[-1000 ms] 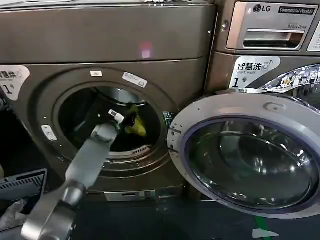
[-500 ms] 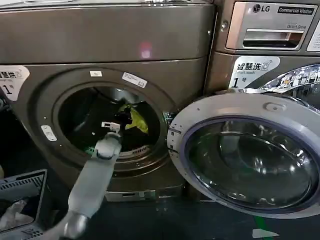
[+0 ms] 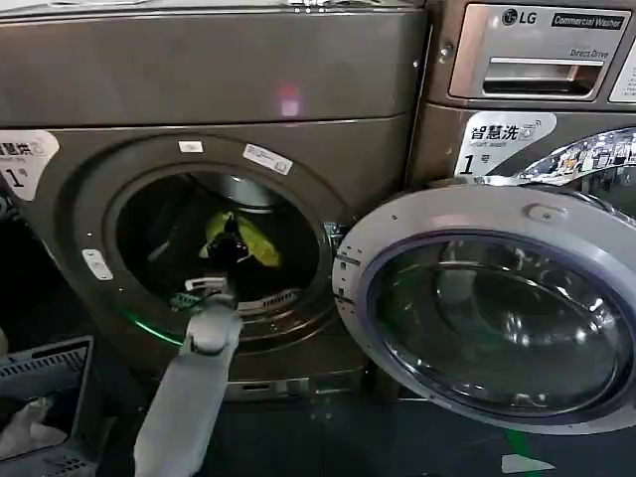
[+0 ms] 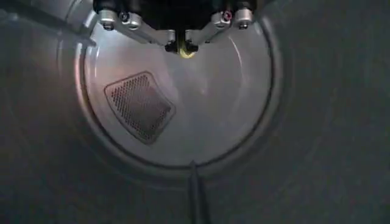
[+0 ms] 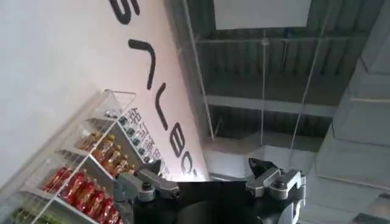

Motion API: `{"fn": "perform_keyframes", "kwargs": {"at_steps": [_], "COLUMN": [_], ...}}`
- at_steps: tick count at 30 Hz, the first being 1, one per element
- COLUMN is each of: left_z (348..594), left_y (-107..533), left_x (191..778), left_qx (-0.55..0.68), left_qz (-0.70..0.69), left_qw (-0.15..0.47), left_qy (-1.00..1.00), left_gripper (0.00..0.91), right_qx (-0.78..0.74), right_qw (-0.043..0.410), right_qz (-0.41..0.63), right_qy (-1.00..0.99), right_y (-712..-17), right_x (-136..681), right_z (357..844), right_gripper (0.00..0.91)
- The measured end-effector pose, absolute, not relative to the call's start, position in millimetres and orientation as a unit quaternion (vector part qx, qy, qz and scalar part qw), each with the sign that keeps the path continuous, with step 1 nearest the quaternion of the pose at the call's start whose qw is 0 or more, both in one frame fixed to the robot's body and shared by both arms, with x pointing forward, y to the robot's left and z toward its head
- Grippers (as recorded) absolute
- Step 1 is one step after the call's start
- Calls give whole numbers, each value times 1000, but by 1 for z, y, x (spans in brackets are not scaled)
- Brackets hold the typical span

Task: Grasp the clothes from the dryer.

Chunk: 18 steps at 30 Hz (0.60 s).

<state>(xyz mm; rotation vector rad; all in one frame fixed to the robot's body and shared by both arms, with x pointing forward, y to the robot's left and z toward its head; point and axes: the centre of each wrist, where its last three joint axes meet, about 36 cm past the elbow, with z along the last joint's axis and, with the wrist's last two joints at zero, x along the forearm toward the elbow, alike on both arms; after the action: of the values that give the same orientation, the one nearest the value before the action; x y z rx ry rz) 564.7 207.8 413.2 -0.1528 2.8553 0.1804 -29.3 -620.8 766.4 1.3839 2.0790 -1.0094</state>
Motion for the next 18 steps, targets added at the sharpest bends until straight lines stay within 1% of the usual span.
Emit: {"fn": "perform_keyframes", "kwargs": {"at_steps": [7,18], "left_z": [405,401], "left_y": [206,197], "left_x": [555,549], "left_qx": [-60,-59], "left_qz": [54,45], "left_qw": [134,136], "left_qy": [988,988], "left_gripper": [0,0], "right_qx": [501,503], "right_qw": [224,226], "right_qz": [-366,-369], "right_qy": [752,748], "right_y": [-622,-621], "right_x": [-29,-33], "right_z": [767,770], "right_gripper": [907,907]}}
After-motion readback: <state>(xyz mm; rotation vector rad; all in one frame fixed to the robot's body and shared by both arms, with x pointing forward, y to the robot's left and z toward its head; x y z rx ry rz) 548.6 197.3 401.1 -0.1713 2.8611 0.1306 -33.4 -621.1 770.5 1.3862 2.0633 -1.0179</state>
